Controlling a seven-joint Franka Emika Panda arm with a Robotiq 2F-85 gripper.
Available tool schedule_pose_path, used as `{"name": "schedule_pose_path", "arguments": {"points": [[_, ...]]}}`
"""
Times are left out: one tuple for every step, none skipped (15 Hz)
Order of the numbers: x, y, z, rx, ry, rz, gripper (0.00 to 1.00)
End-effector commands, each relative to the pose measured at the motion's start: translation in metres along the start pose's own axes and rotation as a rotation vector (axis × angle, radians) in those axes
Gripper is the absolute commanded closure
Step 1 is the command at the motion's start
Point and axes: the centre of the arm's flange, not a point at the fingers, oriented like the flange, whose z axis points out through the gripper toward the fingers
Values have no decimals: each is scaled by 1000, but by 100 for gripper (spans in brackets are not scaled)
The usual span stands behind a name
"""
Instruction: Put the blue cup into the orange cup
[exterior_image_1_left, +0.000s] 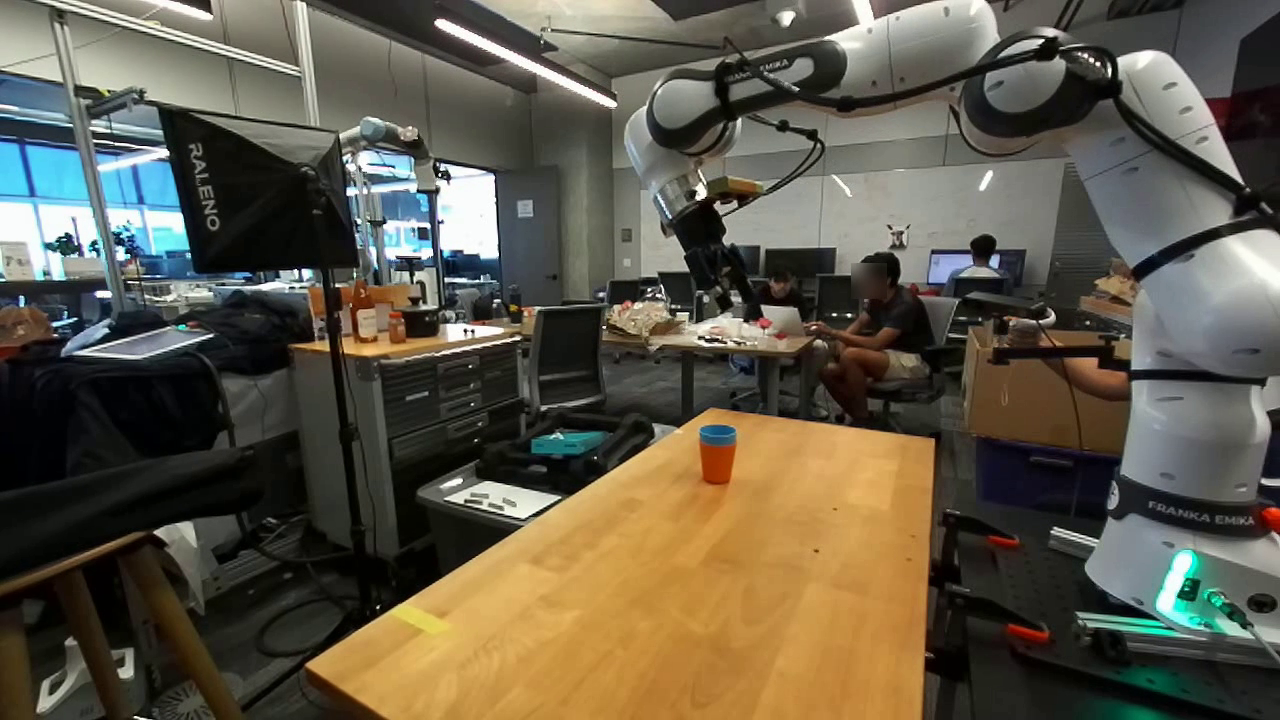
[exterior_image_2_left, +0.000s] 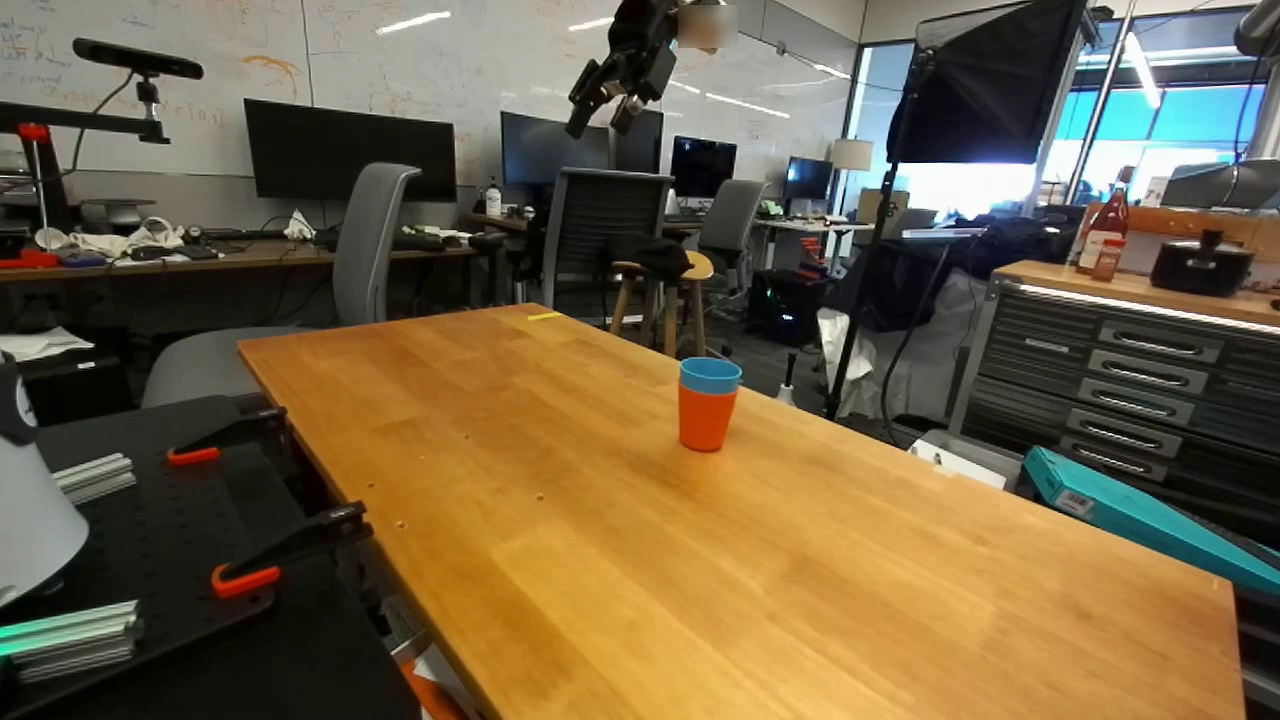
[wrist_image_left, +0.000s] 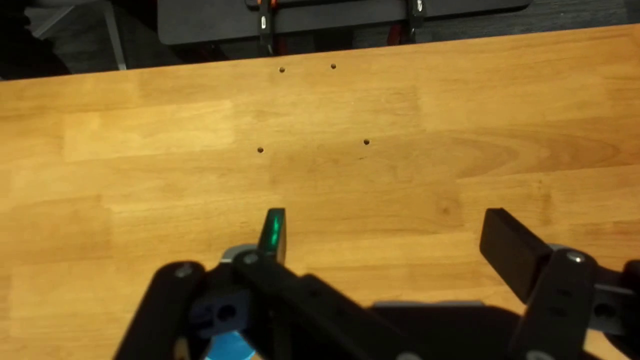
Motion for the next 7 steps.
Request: {"name": "schedule_pose_path", "arguments": {"points": [[35, -9, -38, -9, 55, -32, 0], [10, -5, -9, -5, 30, -11, 0], [14, -7, -12, -5, 40, -13, 0], [18, -7, -12, -5, 44, -15, 0], [21, -8, -13, -4, 48, -16, 0], [22, -8, -13, -4, 49, -16, 0], [22, -8, -13, -4, 50, -16, 0]]}}
